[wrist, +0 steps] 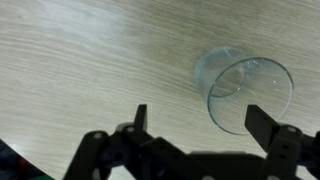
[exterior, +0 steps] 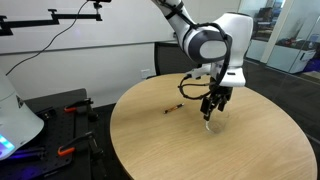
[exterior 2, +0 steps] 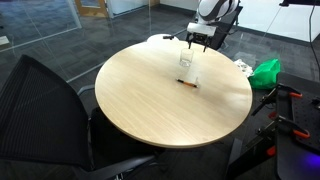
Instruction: Move the glass cup forward
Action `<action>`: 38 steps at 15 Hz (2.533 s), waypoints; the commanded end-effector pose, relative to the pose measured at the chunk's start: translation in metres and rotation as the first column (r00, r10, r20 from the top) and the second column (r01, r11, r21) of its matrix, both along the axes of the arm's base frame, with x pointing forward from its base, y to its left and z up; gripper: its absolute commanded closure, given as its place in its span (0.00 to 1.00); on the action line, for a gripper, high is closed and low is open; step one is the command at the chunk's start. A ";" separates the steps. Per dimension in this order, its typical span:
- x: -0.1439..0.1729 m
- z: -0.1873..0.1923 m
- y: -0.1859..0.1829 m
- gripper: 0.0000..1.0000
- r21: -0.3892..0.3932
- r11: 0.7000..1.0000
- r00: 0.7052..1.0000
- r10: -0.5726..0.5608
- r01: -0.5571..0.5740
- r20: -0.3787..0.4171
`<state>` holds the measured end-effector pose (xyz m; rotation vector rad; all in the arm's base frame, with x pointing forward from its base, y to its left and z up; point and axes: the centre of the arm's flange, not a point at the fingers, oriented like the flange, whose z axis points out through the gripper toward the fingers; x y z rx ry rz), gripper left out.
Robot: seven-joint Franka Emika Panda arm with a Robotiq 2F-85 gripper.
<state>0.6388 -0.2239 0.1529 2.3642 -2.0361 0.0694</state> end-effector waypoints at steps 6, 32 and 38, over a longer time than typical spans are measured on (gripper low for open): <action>0.014 -0.017 0.000 0.00 0.012 1.000 1.000 0.011 -0.011 -0.014; 0.014 -0.043 0.025 1.00 0.020 1.000 1.000 -0.008 0.008 0.018; 0.012 -0.045 0.024 0.99 -0.003 1.000 1.000 -0.026 0.026 0.009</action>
